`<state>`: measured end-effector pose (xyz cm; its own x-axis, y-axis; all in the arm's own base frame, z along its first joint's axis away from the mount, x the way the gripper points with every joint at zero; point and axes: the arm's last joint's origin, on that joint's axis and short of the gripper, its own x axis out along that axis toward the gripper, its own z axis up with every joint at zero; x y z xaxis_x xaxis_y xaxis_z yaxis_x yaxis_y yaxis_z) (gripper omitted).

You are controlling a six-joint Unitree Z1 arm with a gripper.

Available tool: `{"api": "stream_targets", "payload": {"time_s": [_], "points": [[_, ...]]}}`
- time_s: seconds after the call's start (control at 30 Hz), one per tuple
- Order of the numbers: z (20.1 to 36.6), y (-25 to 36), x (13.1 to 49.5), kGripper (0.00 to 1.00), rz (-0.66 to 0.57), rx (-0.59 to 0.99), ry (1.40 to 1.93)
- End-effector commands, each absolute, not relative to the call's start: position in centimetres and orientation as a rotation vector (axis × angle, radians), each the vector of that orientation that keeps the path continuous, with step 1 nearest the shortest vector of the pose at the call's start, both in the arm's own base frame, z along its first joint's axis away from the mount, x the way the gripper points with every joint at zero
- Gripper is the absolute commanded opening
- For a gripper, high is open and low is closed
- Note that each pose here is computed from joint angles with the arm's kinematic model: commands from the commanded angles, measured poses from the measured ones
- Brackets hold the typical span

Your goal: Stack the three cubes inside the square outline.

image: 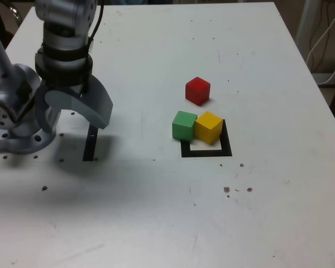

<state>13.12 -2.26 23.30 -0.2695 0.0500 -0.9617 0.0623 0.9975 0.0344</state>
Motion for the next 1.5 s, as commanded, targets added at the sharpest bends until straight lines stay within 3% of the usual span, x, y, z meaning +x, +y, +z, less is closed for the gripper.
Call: {"api": "stream_targets", "payload": {"time_s": [0.0,0.6,1.17,1.47], "points": [[23.3,-2.3,13.3,0.99,-0.006,0.080,1.844],[23.6,-2.2,13.1,0.99,-0.006,0.076,1.844],[25.1,-2.5,13.4,0.99,-0.041,0.076,1.798],[28.4,-5.4,16.9,0.99,-0.148,0.153,1.729]]}}
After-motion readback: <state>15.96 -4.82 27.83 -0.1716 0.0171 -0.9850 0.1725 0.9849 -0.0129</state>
